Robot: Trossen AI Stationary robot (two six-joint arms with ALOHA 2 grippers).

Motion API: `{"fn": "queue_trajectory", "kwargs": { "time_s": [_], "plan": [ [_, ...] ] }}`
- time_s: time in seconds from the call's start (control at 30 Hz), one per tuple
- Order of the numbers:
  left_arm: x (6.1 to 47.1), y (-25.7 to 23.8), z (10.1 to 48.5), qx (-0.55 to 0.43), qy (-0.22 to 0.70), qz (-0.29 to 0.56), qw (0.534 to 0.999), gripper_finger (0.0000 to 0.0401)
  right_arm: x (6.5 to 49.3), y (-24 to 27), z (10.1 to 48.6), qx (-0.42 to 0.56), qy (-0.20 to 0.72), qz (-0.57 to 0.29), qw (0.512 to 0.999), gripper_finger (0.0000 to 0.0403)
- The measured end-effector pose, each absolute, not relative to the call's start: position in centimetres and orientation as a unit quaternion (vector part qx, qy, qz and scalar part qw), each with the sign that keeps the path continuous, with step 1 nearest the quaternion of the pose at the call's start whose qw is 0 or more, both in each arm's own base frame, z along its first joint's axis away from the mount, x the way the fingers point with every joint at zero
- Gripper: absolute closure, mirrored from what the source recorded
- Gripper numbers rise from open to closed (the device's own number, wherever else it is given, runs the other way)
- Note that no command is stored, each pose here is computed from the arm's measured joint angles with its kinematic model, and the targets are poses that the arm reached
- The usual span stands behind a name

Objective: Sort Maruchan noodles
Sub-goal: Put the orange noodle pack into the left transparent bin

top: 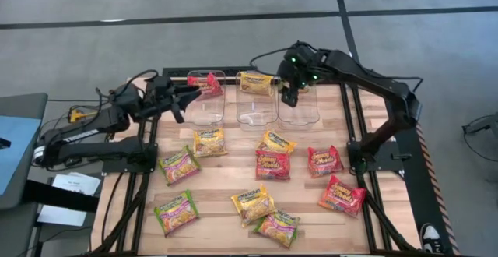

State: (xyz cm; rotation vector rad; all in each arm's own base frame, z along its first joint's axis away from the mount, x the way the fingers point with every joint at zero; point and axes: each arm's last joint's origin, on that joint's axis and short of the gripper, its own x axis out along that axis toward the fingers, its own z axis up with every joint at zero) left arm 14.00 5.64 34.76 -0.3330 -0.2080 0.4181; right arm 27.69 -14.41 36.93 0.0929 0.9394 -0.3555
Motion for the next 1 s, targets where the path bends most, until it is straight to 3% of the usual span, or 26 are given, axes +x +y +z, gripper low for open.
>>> {"fn": "queue_trajectory", "kwargs": {
  "time_s": [0.23,0.5,0.73,1.0],
  "plan": [
    [13.7,5.4,34.9,-0.164,-0.105,0.182,0.964,0.0267,27.0,-10.7,37.2,0.117,0.485,-0.146,0.854,0.0133],
    [13.8,5.2,34.9,-0.172,-0.099,0.147,0.969,0.0267,28.8,-7.2,34.9,0.181,0.558,-0.084,0.805,0.0133],
    [13.8,4.7,34.9,-0.186,-0.085,0.066,0.977,0.0267,32.0,-3.7,31.5,0.173,0.619,-0.045,0.764,0.0133],
    [13.9,4.4,34.9,-0.191,-0.072,0.017,0.979,0.0267,33.8,-0.5,27.1,0.139,0.715,-0.031,0.685,0.0133]
  ]
}}
